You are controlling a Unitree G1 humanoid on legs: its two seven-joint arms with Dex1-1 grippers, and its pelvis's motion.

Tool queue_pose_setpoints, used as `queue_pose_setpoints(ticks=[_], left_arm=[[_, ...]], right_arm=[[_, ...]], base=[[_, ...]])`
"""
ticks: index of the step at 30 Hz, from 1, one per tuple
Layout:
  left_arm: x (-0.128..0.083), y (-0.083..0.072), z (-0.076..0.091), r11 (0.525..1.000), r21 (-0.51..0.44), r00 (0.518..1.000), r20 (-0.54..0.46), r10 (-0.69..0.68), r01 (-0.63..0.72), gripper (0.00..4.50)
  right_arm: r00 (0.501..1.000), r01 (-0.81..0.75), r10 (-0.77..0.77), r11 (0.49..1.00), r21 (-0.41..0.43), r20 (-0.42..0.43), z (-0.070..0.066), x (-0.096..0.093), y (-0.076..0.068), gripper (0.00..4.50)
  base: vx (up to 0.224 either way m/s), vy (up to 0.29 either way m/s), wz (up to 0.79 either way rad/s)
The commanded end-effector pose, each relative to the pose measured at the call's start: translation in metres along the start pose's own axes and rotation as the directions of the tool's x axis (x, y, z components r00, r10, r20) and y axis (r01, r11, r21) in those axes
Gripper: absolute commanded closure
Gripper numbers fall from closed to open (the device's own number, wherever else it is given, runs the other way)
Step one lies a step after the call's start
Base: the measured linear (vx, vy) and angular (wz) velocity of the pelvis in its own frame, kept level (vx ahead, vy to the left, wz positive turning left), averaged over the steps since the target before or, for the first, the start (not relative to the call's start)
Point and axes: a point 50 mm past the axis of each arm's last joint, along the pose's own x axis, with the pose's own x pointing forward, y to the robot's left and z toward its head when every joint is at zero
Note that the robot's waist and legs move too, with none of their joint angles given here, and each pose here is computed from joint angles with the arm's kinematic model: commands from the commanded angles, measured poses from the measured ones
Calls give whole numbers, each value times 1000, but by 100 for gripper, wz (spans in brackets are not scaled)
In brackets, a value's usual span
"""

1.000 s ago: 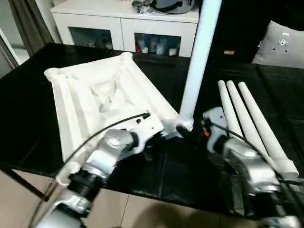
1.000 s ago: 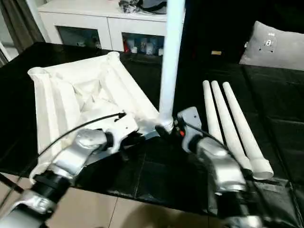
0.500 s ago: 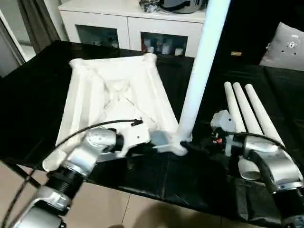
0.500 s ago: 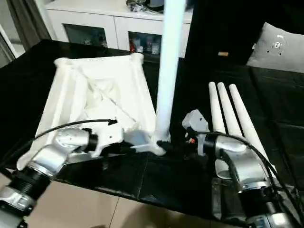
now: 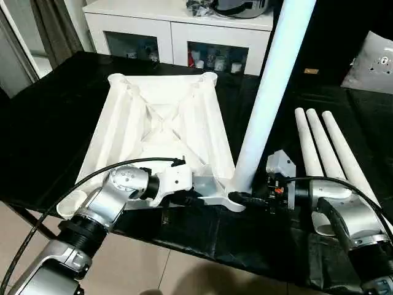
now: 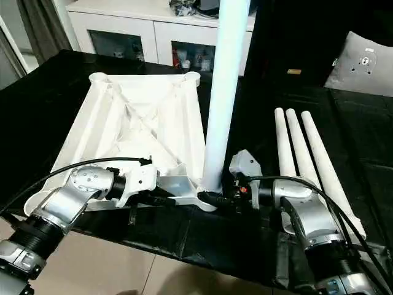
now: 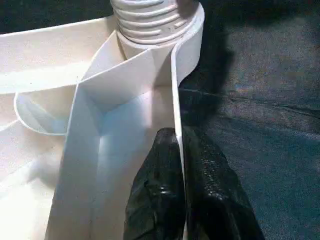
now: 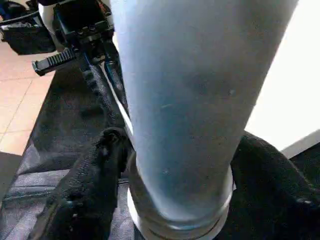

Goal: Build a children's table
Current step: Rotate leg to tighten

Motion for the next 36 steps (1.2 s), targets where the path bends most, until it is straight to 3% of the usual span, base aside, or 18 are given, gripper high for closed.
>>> queue_pose_setpoints(ticks=[1,3,6,12,15,16,18,22,24,26,32,36], left_arm=[[9,-9,-8,998,-9,997,-47,-68,67,450],[9,-9,-8,998,-18,997,-44,-62,61,450],[10,-8,-6,997,-77,1000,-4,-30,30,450],[18,-4,5,973,-209,992,48,114,-101,450],[27,4,14,917,-316,962,46,269,-242,450],[31,8,19,883,-361,943,32,332,-299,450],[38,12,26,837,-403,911,19,413,-371,450],[45,16,30,824,-351,884,-20,467,-444,450],[46,16,32,828,-339,884,-23,467,-446,450],[46,15,32,833,-336,887,-18,461,-440,450],[41,13,29,868,-280,904,1,427,-409,450],[34,11,26,915,-218,935,33,354,-339,450]], right_arm=[[999,-37,38,999,14,-14,-3,3,3,156],[999,-45,46,998,31,-13,-5,4,5,184],[998,-69,68,993,99,17,-7,11,15,188],[995,64,-78,976,208,59,-2,36,17,214],[968,209,-240,930,303,70,5,53,10,216],[946,279,-320,886,371,53,6,60,5,216],[903,387,-430,832,398,19,7,66,-2,216],[878,431,-477,823,370,39,8,71,-3,216],[883,415,-466,830,374,54,7,70,-1,160],[887,406,-457,836,368,59,6,68,0,146],[889,394,-445,864,313,110,9,49,-2,92],[917,343,-376,914,217,136,13,28,-6,54]], base=[[0,0,0],[0,0,0],[0,0,0],[0,0,0],[0,0,0],[0,0,0],[0,0,0],[0,0,0],[0,0,0],[0,0,0],[0,0,0],[0,0,0]])
